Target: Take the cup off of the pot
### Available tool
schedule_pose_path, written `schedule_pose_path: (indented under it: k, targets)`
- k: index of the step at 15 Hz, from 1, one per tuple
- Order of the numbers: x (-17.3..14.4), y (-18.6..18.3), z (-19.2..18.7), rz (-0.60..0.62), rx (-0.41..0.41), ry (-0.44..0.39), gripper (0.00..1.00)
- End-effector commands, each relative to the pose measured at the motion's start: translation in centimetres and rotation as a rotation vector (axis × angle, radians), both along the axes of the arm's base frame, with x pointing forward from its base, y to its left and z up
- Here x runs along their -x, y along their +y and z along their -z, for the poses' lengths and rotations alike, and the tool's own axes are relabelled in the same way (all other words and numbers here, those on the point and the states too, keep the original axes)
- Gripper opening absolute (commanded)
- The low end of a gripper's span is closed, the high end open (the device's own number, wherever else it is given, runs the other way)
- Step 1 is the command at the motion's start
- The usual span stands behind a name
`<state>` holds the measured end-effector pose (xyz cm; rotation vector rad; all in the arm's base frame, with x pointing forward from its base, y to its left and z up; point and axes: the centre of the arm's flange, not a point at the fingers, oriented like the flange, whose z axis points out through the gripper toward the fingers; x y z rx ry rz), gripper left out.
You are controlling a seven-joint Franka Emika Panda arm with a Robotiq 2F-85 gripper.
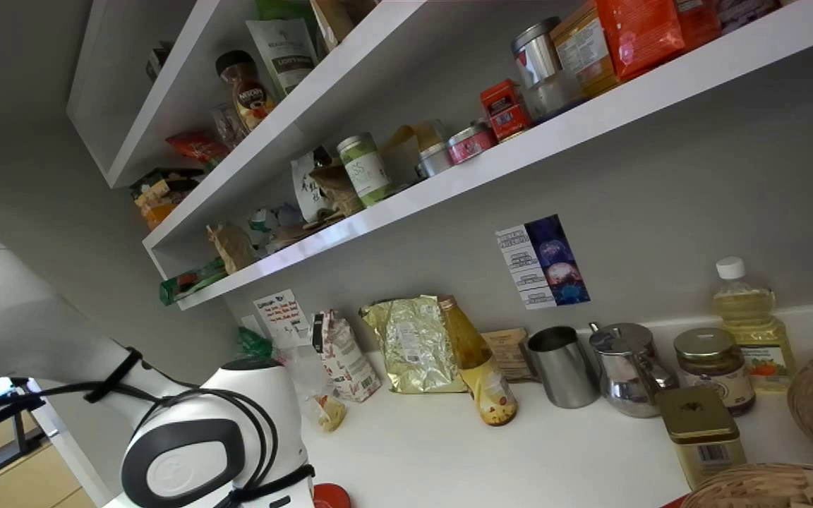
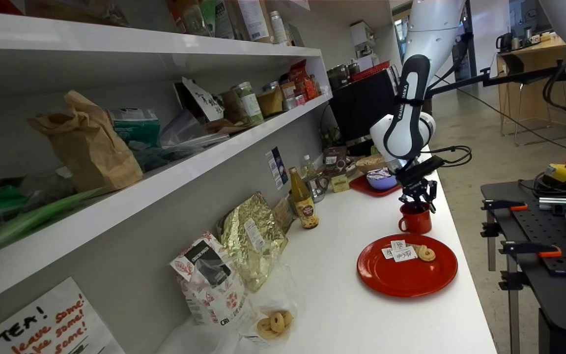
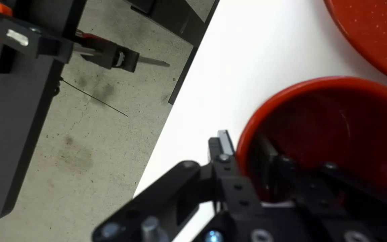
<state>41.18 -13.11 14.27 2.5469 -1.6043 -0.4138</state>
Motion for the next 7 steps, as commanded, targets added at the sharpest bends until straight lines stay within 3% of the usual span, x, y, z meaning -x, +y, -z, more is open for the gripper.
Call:
schedule_pose_path:
  k: [1, 7]
  targets:
    - [-0.02, 0.03, 0.14, 0.001, 0.0, 0.001, 0.31]
    - [-0.05, 0.01, 0.4, 0.002, 0.0, 0.003, 0.32]
